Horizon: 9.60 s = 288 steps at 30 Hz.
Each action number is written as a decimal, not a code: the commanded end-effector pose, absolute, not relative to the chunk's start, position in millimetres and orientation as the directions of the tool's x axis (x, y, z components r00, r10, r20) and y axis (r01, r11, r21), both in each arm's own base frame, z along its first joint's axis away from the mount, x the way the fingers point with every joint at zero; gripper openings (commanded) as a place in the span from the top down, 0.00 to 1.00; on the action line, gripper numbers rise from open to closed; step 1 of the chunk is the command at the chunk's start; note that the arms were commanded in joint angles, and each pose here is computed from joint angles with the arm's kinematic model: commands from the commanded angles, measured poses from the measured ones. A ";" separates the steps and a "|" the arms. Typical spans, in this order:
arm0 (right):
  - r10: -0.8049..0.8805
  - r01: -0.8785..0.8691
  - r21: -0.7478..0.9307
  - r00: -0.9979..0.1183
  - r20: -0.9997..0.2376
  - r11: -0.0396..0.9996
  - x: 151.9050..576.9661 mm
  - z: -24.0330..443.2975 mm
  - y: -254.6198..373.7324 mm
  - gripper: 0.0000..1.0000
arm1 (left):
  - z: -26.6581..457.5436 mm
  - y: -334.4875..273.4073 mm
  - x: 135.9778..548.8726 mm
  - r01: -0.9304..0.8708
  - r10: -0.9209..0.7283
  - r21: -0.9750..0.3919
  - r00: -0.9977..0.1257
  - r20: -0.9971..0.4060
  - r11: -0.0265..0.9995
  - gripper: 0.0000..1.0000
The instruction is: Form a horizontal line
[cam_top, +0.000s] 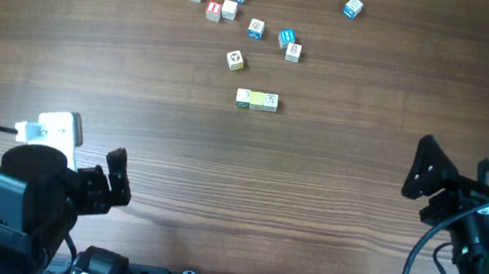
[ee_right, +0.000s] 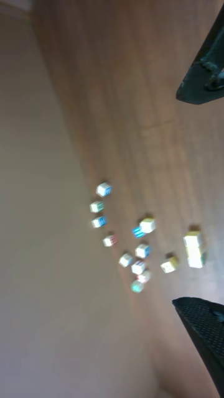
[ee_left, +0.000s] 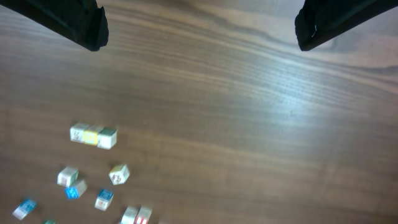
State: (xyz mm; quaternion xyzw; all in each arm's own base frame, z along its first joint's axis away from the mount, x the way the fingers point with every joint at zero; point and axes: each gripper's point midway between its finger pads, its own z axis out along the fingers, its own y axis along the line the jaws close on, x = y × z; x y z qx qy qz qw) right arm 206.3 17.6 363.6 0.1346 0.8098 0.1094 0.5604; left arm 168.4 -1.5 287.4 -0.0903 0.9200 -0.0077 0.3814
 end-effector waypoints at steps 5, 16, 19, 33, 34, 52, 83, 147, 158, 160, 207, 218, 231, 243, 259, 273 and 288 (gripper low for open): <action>0.329 0.121 0.306 -0.369 -0.869 0.944 201.2 354.6 13.7 0.00 | 280.5 3.8 157.9 -0.182 -0.175 -0.061 -0.720 -0.671 0.981 0.00; 0.316 0.138 0.284 -0.416 -0.853 0.949 195.6 342.1 12.1 0.00 | 277.6 4.5 154.6 -0.183 -0.173 -0.054 -0.732 -0.659 0.982 0.00; 0.312 0.142 0.278 -0.430 -0.847 0.950 193.8 338.6 11.5 0.00 | 277.6 4.5 154.6 -0.183 -0.173 -0.054 -0.732 -0.659 0.982 0.00; 0.338 0.171 0.296 -0.323 -0.884 0.940 169.9 349.1 -6.9 0.00 | 277.6 4.5 154.6 -0.183 -0.173 -0.054 -0.732 -0.659 0.982 0.00; 0.345 0.186 0.300 -0.300 -0.889 0.936 164.5 349.7 -12.0 0.00 | 277.7 4.5 154.7 -0.183 -0.173 -0.054 -0.732 -0.659 0.982 0.00; 0.490 0.045 0.529 0.318 -0.812 0.848 199.5 317.6 -31.8 0.00 | 277.7 4.5 154.7 -0.183 -0.173 -0.054 -0.732 -0.659 0.982 0.00; 0.497 0.180 0.516 0.142 -0.856 0.838 242.1 182.1 -36.6 0.00 | 277.6 4.5 154.6 -0.183 -0.173 -0.054 -0.732 -0.659 0.982 0.00; 0.497 0.180 0.516 0.142 -0.856 0.838 242.1 182.1 -36.6 0.00 | 251.6 -79.4 171.0 0.244 -0.185 -0.376 -0.563 -0.805 0.894 0.00; 0.496 0.180 0.515 0.142 -0.856 0.838 242.1 182.1 -36.6 0.00 | 222.4 -115.7 178.2 0.462 -0.193 -0.427 -0.471 -0.861 0.778 0.00; 0.497 0.180 0.516 0.142 -0.856 0.838 242.1 182.1 -36.6 0.00 | 221.9 -123.0 182.1 0.505 -0.194 -0.425 -0.447 -0.873 0.751 0.00; 0.497 0.180 0.516 0.142 -0.856 0.838 242.1 182.1 -36.6 0.00 | 189.7 -83.9 220.3 0.400 -0.098 -0.134 -0.110 -0.989 0.906 0.00; 0.497 0.180 0.516 0.142 -0.856 0.838 242.1 182.1 -36.6 0.00 | 253.9 -81.0 216.7 0.416 -0.150 -0.076 0.150 -0.977 0.906 0.00; 0.497 0.180 0.516 0.142 -0.856 0.838 242.1 182.1 -36.6 0.00 | 162.4 -74.3 234.3 0.336 -0.102 -0.127 -0.091 -0.991 0.933 0.00; 0.497 0.180 0.516 0.142 -0.856 0.838 242.1 182.1 -36.6 0.00 | 157.2 -61.6 238.1 0.262 -0.101 -0.125 -0.103 -0.989 0.957 0.00; 0.497 0.180 0.516 0.142 -0.856 0.838 242.1 182.1 -36.6 0.00 | 157.4 -61.6 238.1 0.261 -0.108 -0.132 -0.104 -0.989 0.956 0.00; 0.497 0.180 0.516 0.142 -0.856 0.838 242.1 182.1 -36.6 0.00 | 157.5 -61.3 238.3 0.260 -0.108 -0.132 -0.104 -0.989 0.956 0.00; 0.496 0.180 0.515 0.142 -0.856 0.838 242.1 182.1 -36.6 0.00 | 157.5 -61.2 238.3 0.260 -0.108 -0.132 -0.104 -0.989 0.957 0.00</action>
